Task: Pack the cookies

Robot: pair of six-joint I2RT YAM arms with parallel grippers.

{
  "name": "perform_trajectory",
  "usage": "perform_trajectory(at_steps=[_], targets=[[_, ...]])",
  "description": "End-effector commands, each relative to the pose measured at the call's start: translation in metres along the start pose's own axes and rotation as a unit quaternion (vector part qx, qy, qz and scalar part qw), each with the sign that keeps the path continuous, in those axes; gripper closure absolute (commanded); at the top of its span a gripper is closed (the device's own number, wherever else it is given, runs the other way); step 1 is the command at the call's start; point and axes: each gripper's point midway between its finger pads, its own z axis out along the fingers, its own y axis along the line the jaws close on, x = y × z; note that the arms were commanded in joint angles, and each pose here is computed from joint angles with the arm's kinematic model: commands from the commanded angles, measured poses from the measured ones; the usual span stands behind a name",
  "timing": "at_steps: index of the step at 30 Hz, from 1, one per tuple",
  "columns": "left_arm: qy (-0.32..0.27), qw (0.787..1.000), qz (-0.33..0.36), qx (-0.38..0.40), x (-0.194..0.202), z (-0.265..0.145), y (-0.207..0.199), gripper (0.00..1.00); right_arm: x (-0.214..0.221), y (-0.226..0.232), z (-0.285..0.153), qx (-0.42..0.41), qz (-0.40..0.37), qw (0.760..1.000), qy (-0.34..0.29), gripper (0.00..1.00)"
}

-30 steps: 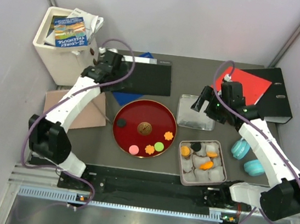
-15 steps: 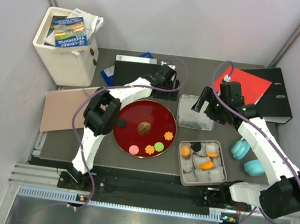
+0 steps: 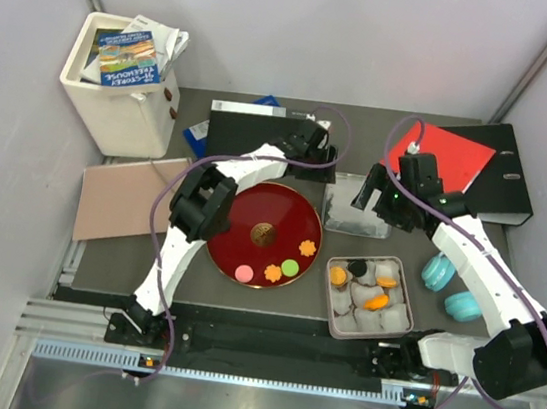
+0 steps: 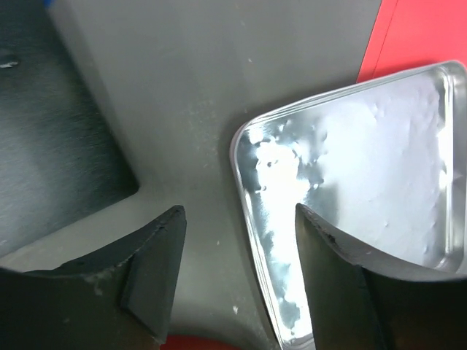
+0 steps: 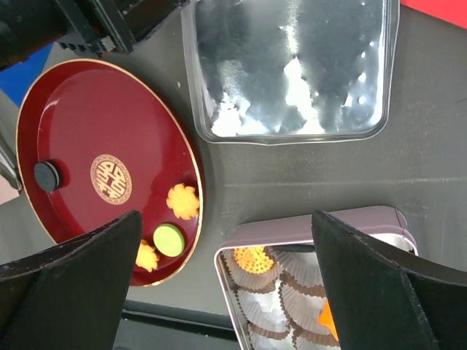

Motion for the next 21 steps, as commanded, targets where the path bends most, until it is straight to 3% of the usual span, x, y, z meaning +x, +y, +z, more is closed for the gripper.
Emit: perform_trajectory(at_steps=[1,12,16,21], targets=[[-0.011,0.999,0.040,0.014,-0.003,0.008,-0.020,0.35,-0.002,-0.002,-0.003,0.005,-0.011,1.000,-0.015,0.01],[0.012,0.989,0.118,-0.088,0.023,0.014,0.007,0.53,0.007,-0.010,-0.002,0.011,-0.011,1.000,-0.010,0.01],[0.025,0.987,0.123,-0.103,0.032,0.014,0.015,0.71,0.010,-0.013,-0.002,0.014,-0.010,1.000,-0.009,0.01],[0.031,0.986,0.122,-0.108,0.038,0.012,0.019,0.85,0.008,-0.014,-0.004,0.018,-0.009,1.000,-0.012,0.01]])
